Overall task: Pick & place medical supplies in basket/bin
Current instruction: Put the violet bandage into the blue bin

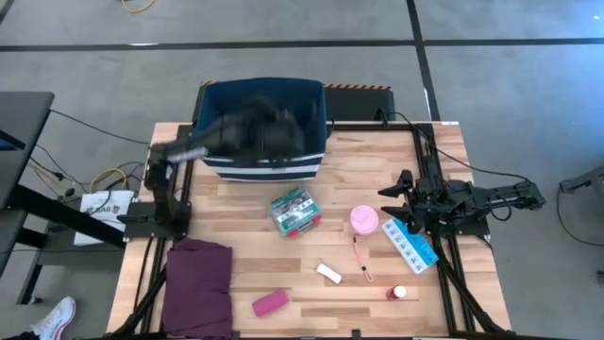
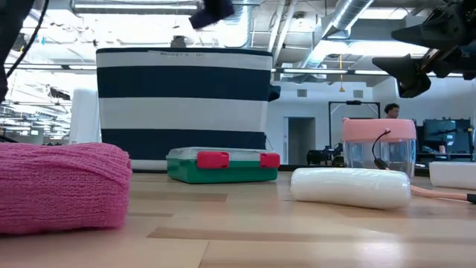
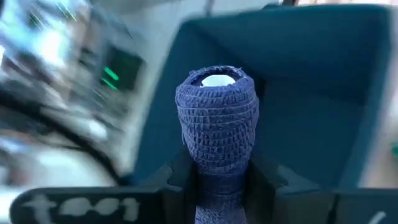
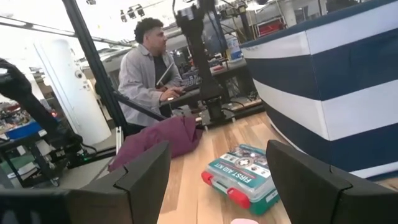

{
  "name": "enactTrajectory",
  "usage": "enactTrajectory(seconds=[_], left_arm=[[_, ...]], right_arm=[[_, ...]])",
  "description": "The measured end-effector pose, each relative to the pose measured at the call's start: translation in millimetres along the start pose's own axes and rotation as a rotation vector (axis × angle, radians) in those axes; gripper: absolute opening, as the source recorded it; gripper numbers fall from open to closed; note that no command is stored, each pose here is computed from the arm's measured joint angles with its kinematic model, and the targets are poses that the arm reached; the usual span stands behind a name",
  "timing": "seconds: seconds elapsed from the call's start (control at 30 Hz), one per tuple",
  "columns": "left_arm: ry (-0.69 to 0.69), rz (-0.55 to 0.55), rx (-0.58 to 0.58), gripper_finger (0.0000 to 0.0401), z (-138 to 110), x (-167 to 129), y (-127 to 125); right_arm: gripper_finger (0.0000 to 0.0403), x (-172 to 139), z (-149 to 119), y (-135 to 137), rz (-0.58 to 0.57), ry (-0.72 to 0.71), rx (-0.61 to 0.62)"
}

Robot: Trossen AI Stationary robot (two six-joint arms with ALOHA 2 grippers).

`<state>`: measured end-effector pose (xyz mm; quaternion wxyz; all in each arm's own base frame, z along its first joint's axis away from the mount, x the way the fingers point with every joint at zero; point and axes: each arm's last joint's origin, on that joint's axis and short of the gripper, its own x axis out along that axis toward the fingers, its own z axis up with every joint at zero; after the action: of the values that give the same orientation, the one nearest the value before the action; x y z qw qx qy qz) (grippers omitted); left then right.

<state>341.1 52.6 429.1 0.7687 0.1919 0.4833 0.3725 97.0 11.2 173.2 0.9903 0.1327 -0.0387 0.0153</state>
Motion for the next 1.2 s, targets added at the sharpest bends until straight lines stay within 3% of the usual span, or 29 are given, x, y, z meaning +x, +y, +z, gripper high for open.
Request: enactTrajectory(seconds=[0.1, 0.17, 0.37, 0.5, 0.8, 1.2], left_arm=[[0.061, -0.142, -0.249, 0.0072, -2.5, 40.5, 34.7], [0.083, -0.184, -0.349, 0.0072, -5.3, 68.6, 52.8], [0.236, -0.289, -0.436, 0.0072, -27.1, 139.0, 72.0], [0.349, -0.358, -0.401, 0.0072, -38.2, 177.9, 58.1], [0.54, -0.403, -0.316, 0.0074, -44.4, 248.2, -0.1], [0.611, -0.539, -0.292, 0.0101, -52.1, 295.7, -43.4]], right_arm=[[0.026, 0.0, 0.0, 0.0, 0.0, 0.0, 0.0], [0.026, 0.0, 0.0, 0.0, -0.001, 0.0, 0.0], [0.026, 0.0, -0.9, -0.2, -0.002, 0.009, -0.002], [0.026, -0.1, -3.3, -0.8, -0.008, 0.034, -0.005], [0.026, -0.2, -5.2, -1.0, -0.007, 0.054, 0.001], [0.026, -0.2, -5.4, -0.9, -0.002, 0.057, 0.002]])
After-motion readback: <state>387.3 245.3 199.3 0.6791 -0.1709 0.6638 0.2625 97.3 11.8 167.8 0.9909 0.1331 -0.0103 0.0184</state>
